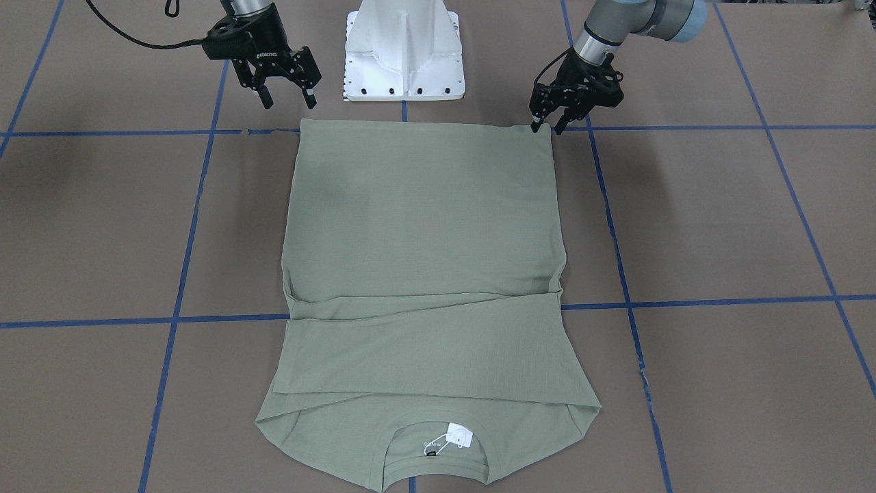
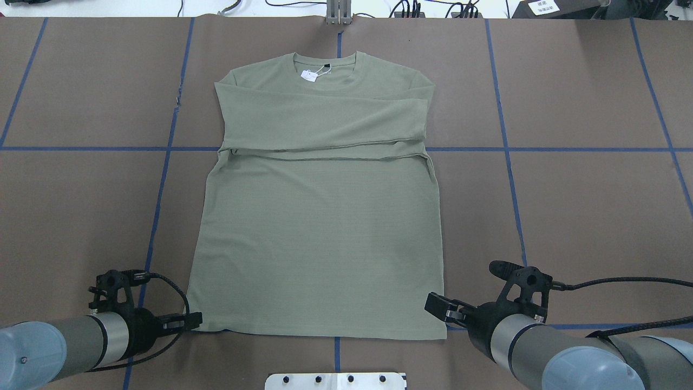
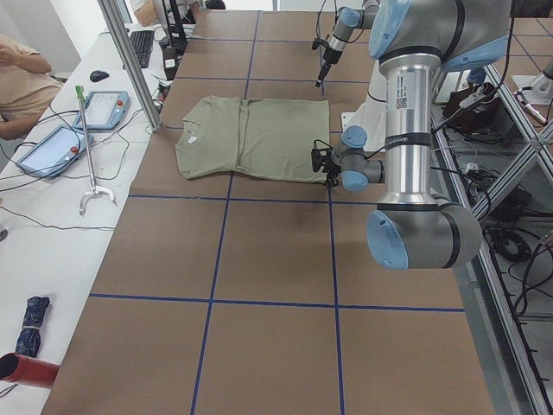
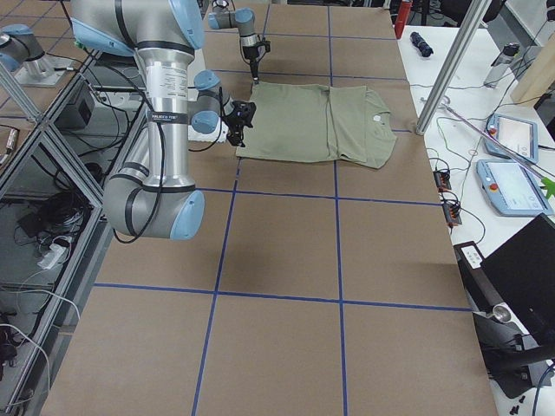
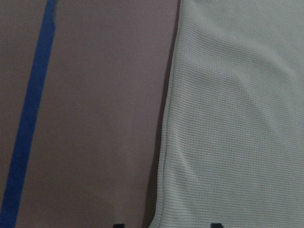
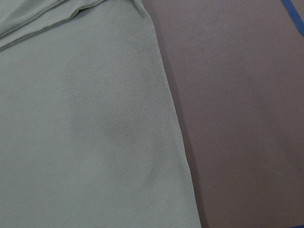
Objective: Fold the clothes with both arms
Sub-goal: 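Grasp the hem corners with the left and right grippers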
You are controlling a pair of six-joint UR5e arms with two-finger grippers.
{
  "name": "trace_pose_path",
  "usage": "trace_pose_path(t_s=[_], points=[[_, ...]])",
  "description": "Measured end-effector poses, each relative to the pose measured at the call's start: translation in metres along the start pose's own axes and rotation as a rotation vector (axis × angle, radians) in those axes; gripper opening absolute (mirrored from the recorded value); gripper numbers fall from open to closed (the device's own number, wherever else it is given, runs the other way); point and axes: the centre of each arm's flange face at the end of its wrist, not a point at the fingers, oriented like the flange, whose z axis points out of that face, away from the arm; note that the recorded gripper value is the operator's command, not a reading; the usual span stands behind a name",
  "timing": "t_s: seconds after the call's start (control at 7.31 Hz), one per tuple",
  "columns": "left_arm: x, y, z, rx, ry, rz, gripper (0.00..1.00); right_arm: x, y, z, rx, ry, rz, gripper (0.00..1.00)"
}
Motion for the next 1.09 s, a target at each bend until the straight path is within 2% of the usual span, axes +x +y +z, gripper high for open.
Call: trace_pose_path(t_s=[0.27, 0.41, 0.68, 0.82, 1.09], points=[[0.003, 0.001, 0.001, 0.000, 0.006, -0.005, 0.20, 0.001, 0.001, 0.001, 0.000, 0.002, -0.001, 0.98], [0.005, 0.001, 0.001, 0.001, 0.010, -0.008, 0.00, 0.001, 0.001, 0.001, -0.001, 0.003, -0.003, 0.98], [0.009, 0.004, 0.001, -0.002, 0.016, -0.007, 0.00, 0.002, 0.003, 0.002, -0.003, 0.006, -0.005, 0.91], [0.013, 0.003, -0.003, -0.001, 0.027, -0.008, 0.00, 0.002, 0.006, 0.004, -0.005, 0.009, 0.002, 0.80], [0.034, -0.001, -0.027, 0.002, 0.088, -0.018, 0.00, 0.005, 0.021, 0.007, -0.016, 0.034, 0.129, 0.76]])
